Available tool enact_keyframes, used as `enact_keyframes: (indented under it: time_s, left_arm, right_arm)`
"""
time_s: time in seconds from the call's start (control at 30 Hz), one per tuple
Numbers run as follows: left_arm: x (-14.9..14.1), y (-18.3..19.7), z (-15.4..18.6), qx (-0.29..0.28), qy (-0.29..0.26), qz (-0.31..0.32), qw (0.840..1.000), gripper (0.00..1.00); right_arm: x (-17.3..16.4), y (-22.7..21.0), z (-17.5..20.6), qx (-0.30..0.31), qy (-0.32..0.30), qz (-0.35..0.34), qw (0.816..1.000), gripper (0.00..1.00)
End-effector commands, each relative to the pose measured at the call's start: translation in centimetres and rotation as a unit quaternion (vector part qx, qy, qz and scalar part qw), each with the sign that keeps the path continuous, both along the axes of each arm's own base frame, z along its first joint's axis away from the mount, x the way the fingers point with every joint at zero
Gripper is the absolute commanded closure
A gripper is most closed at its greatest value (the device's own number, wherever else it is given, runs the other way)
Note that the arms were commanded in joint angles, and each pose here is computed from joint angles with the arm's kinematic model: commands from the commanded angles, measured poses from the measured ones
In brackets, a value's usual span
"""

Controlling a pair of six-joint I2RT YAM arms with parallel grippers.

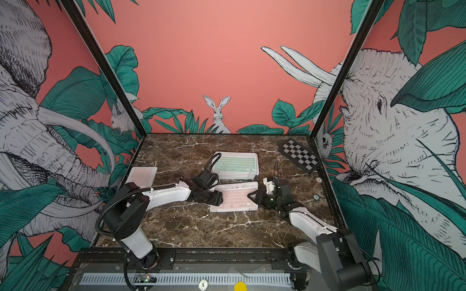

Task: Stack the numeric keypads
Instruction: Pick up the numeric keypad from the center of the board.

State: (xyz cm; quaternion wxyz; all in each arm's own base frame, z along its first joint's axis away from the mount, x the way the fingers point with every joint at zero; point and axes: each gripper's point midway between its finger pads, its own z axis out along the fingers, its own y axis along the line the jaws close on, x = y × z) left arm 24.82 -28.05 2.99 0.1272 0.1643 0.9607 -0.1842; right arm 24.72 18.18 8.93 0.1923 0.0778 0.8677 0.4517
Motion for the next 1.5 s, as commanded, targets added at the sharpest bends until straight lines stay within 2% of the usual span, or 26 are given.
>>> enact_keyframes:
  time_s: [0.0,0.27,0.57,0.63,0.77,0.87,1.13,1.47]
  left_arm:
    - [-2.4,0.5,-2.3,0.015,0.043,-0.018,0.999,0.30]
    - [-2.1,0.0,-2.3,0.005,0.039,-0.013,0.999,0.30]
    - [-1.8,-0.9,-2.2,0.004,0.026,-0.013,1.000,0.30]
    - [-1.8,-0.8,-2.1,0.007,0.023,-0.013,1.000,0.30]
    - [-1.7,0.0,-1.4,0.018,0.008,-0.001,1.000,0.31]
    - [-1.2,1.2,0.4,0.028,-0.022,0.016,0.999,0.31]
    - [0.5,4.0,7.7,0.046,-0.110,0.057,0.991,0.29]
    - [3.4,6.9,14.0,0.045,-0.141,0.104,0.983,0.27]
  right_arm:
    - [-0.6,0.4,1.3,0.002,-0.018,0.021,1.000,0.56]
    - [-0.5,0.6,1.2,-0.001,-0.013,0.028,1.000,0.58]
    - [-0.3,1.2,0.7,0.011,-0.004,0.032,0.999,0.66]
    - [-0.5,1.1,0.8,0.007,-0.005,0.033,0.999,0.72]
    - [-0.8,0.7,1.3,-0.007,-0.008,0.032,0.999,0.91]
    - [-1.2,0.5,2.1,-0.009,-0.011,0.035,0.999,1.00]
    - [-0.9,0.8,6.3,0.012,-0.050,0.040,0.998,1.00]
    - [2.0,1.8,12.2,0.061,-0.092,0.051,0.993,1.00]
